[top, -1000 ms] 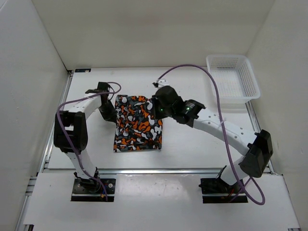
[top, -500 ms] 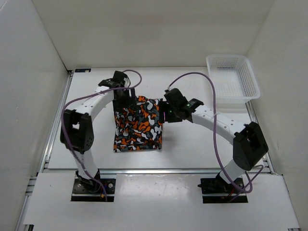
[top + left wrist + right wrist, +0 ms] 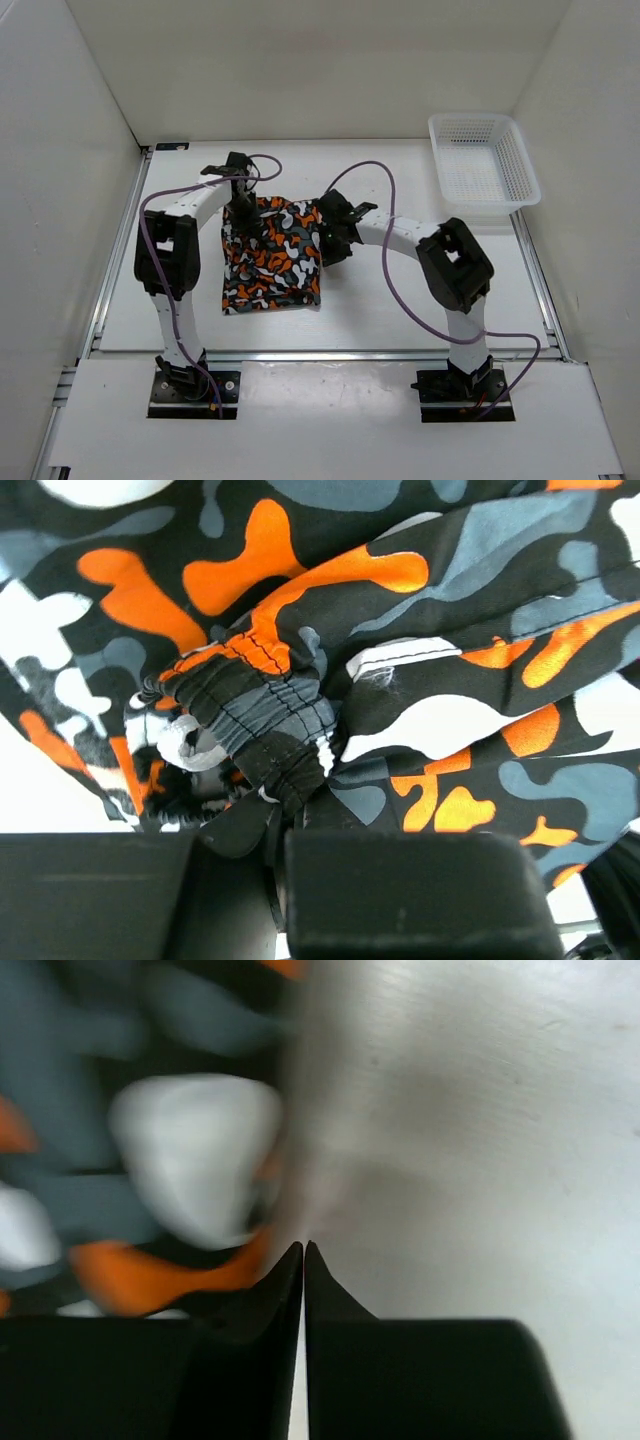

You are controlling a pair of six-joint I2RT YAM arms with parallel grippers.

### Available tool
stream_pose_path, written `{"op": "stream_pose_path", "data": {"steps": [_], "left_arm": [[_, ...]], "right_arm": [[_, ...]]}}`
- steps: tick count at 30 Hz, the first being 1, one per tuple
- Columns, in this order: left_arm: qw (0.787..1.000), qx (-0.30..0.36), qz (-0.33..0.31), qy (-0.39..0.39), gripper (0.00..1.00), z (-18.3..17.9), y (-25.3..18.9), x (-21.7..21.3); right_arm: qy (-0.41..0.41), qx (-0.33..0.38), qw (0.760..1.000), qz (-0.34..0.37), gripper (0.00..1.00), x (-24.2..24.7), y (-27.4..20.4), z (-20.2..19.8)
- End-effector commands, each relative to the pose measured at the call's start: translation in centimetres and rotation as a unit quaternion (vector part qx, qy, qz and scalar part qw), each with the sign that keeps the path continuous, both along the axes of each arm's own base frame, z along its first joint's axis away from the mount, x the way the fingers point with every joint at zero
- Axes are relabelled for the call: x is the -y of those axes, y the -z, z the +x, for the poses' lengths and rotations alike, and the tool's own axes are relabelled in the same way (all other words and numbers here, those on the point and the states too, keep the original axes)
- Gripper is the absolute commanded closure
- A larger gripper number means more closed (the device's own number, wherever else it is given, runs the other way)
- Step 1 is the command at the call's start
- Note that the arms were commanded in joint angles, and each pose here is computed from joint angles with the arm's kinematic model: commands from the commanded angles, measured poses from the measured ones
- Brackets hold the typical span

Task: Fold and stack the shorts
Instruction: Fold the shorts

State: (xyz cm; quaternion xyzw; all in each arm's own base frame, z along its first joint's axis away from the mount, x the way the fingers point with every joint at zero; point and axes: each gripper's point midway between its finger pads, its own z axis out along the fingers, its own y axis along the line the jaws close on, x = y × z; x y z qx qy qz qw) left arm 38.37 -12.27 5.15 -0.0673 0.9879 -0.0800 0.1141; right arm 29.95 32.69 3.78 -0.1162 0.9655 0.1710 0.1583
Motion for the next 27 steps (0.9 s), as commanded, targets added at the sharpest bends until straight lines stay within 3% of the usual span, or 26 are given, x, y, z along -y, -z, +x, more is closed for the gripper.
{"op": "stream_pose_path", "data": {"steps": [1, 2, 6, 8, 9, 10, 12, 15, 18, 20, 22, 27], "left_arm": [[0.999, 0.047, 0.0, -0.007, 0.9, 0.6, -3.6, -1.4], [0.999, 0.041, -0.003, 0.001, 0.9, 0.3, -3.6, -1.3], [0.999, 0.033, 0.001, 0.007, 0.69, 0.3, -4.0, -1.3], [0.999, 0.042, 0.013, -0.002, 0.53, 0.6, -4.9, -2.2], [0.999, 0.046, 0.018, -0.004, 0.34, 0.5, -5.7, -2.4], [0.998, 0.052, 0.022, -0.011, 0.26, 0.6, -6.4, -3.0], [0.996, 0.082, 0.027, -0.021, 0.23, 0.9, -8.8, -3.8], [0.992, 0.117, 0.029, -0.047, 0.31, 0.8, -12.2, -5.5], [0.989, 0.137, 0.005, -0.057, 0.71, 0.3, -13.8, -5.2], [0.99, 0.133, -0.019, -0.053, 0.89, 0.3, -13.3, -4.3], [0.992, 0.108, -0.052, -0.045, 0.89, 0.4, -11.1, -3.0], [0.997, 0.051, -0.051, -0.039, 0.89, 1.3, -5.5, -1.4]], "right_arm": [[0.003, -0.018, 1.0, -0.008, 0.97, -0.6, 1.9, 0.2], [0.005, -0.014, 1.0, -0.012, 0.97, -0.5, 2.0, 0.4], [0.019, 0.028, 0.999, -0.007, 0.97, -0.2, -0.7, 1.5], [0.036, 0.061, 0.997, -0.019, 0.97, 1.3, -3.3, 1.7], [0.041, 0.078, 0.996, -0.014, 0.97, 1.5, -4.7, 2.1], [0.043, 0.095, 0.995, -0.013, 0.95, 2.3, -6.6, 1.8], [0.054, 0.126, 0.991, 0.001, 0.91, 3.0, -9.6, 1.7], [0.038, 0.141, 0.989, 0.012, 0.89, 3.0, -11.1, 1.1], [0.0, 0.126, 0.991, 0.036, 0.89, 0.2, -11.3, 0.2], [-0.027, 0.11, 0.993, 0.045, 0.89, -1.9, -10.6, -0.8], [-0.046, 0.089, 0.994, 0.045, 0.91, -3.8, -8.9, -1.0], [-0.069, 0.037, 0.996, 0.046, 0.92, -7.4, -3.5, -1.1]]}}
